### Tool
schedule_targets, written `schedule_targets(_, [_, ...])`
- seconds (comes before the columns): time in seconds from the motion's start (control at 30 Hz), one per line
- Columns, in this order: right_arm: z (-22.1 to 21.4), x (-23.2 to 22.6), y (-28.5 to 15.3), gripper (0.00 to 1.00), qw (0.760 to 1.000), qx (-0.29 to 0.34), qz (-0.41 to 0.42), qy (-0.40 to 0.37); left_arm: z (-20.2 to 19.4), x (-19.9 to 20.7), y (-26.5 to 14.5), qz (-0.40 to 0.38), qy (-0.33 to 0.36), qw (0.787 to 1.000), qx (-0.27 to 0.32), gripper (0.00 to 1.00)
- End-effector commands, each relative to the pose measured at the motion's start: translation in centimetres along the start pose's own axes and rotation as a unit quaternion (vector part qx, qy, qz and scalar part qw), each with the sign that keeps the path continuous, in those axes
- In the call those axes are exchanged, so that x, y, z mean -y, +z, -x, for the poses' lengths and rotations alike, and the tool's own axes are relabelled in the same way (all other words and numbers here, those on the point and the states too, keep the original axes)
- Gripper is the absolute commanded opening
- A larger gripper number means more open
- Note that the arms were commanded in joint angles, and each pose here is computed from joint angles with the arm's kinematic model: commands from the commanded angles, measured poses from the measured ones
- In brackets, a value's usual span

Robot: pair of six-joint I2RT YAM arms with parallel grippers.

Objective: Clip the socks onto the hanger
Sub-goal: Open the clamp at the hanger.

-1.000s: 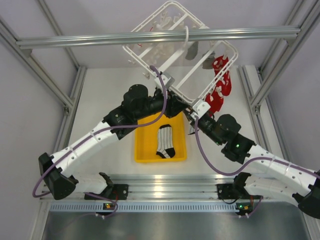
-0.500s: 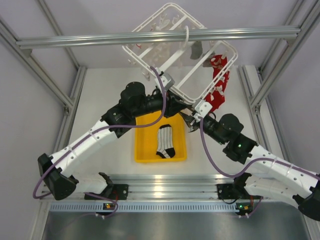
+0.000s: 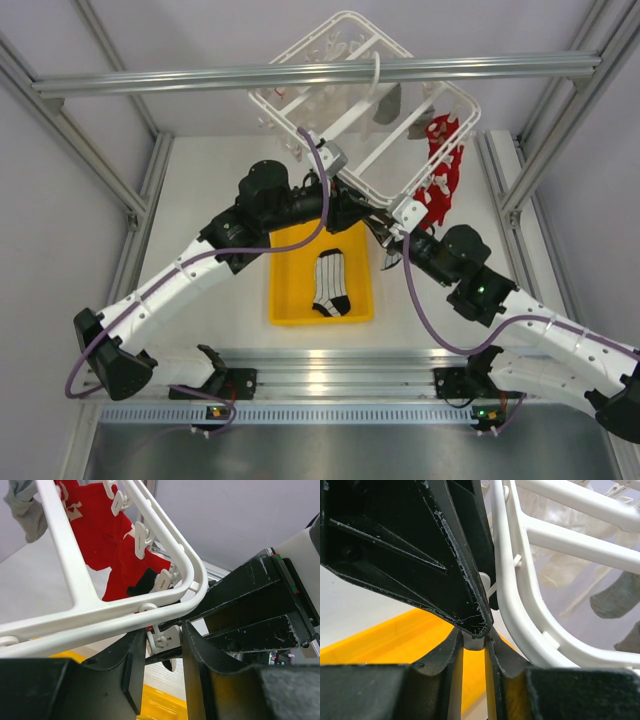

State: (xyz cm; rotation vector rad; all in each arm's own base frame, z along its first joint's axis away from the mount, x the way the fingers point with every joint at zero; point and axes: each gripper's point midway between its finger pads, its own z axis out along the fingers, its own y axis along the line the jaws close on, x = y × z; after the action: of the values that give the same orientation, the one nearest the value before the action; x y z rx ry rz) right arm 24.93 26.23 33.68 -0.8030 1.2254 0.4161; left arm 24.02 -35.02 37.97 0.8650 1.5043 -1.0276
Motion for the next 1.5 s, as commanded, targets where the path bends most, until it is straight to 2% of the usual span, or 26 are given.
schedule_targets(0.0, [4.8, 2.7, -0.1, 0.00, 0.997, 0.060, -0.046, -0.007, 1.1, 0.4, 0.2, 0.005, -0.027, 1.000, 0.004, 0.36])
schedule_targets(0.27, [4.5, 2.8, -0.1, 0.00, 0.997, 0.053, -0.048, -0.010, 0.8, -0.6, 0.4, 0.029, -0.017, 0.999, -0.001, 0.53])
schedule_targets(0.37, [4.5, 2.8, -0.1, 0.00, 0.997, 0.051, -0.049, -0.009, 0.9, -1.1, 0.5, 0.041, -0.014, 0.999, 0.001, 0.52])
schedule_targets(0.5, [4.2, 2.6, -0.1, 0.00, 0.998, 0.046, -0.044, -0.010, 1.2, -1.9, 0.5, 0.061, -0.010, 0.998, 0.008, 0.41])
schedule_targets(0.57, [3.9, 2.4, 0.0, 0.00, 0.998, 0.041, -0.040, -0.012, 1.5, -1.9, 0.4, 0.065, -0.013, 0.998, 0.014, 0.29])
schedule_targets(0.63, [3.6, 2.3, 0.0, 0.00, 0.999, 0.037, -0.039, -0.011, 1.7, -1.8, 0.4, 0.064, -0.017, 0.998, 0.019, 0.23])
schedule_targets(0.67, [3.5, 2.2, 0.0, 0.00, 0.999, 0.034, -0.037, -0.012, 1.8, -1.7, 0.4, 0.064, -0.021, 0.997, 0.022, 0.14])
schedule_targets(0.7, [3.3, 2.1, 0.0, 0.00, 0.999, 0.030, -0.035, -0.010, 1.7, -1.7, 0.4, 0.063, -0.025, 0.997, 0.021, 0.10])
schedule_targets(0.73, [3.0, 2.1, 0.0, 0.01, 0.999, 0.024, -0.035, -0.008, 1.7, -1.6, 0.5, 0.060, -0.027, 0.998, 0.020, 0.05])
schedule_targets(0.77, [2.5, 1.9, 0.0, 0.07, 0.999, 0.013, -0.033, -0.001, 1.3, -1.5, 0.5, 0.058, -0.034, 0.998, 0.013, 0.00])
schedule_targets(0.8, [2.3, 2.1, -0.1, 0.14, 0.999, 0.007, -0.039, 0.003, 1.1, -1.6, 0.6, 0.057, -0.039, 0.998, 0.009, 0.00])
schedule_targets(0.83, [2.0, 2.0, -0.2, 0.27, 0.999, 0.001, -0.038, 0.006, 0.9, -1.6, 0.7, 0.059, -0.043, 0.997, 0.005, 0.00])
schedule_targets(0.93, [1.6, 1.5, -0.9, 0.45, 0.999, -0.008, -0.028, 0.020, 0.5, -1.7, 0.8, 0.060, -0.045, 0.997, 0.000, 0.00])
schedule_targets(1.03, [0.9, -0.1, -2.1, 0.58, 0.999, -0.019, 0.014, 0.024, 0.7, -1.9, 0.9, 0.066, -0.044, 0.997, 0.002, 0.00])
schedule_targets(1.17, [-1.5, -4.0, -3.9, 0.59, 0.993, -0.037, 0.116, 0.002, 1.0, -2.0, 1.2, 0.065, -0.048, 0.997, 0.005, 0.00])
schedule_targets(1.2, [-2.7, -5.6, -4.6, 0.59, 0.986, -0.053, 0.159, 0.002, 1.0, -2.0, 1.2, 0.065, -0.049, 0.997, 0.005, 0.00])
schedule_targets(1.3, [-5.7, -8.3, -5.0, 0.57, 0.970, -0.098, 0.222, 0.015, 1.1, -2.0, 1.3, 0.063, -0.049, 0.997, 0.007, 0.00])
schedule_targets(1.37, [-8.0, -9.5, -4.7, 0.53, 0.960, -0.140, 0.241, 0.029, 1.1, -2.1, 1.4, 0.064, -0.050, 0.997, 0.007, 0.00])
schedule_targets(1.47, [-9.9, -10.5, -3.9, 0.50, 0.956, -0.158, 0.245, 0.031, 1.1, -2.0, 1.5, 0.064, -0.051, 0.997, 0.008, 0.00])
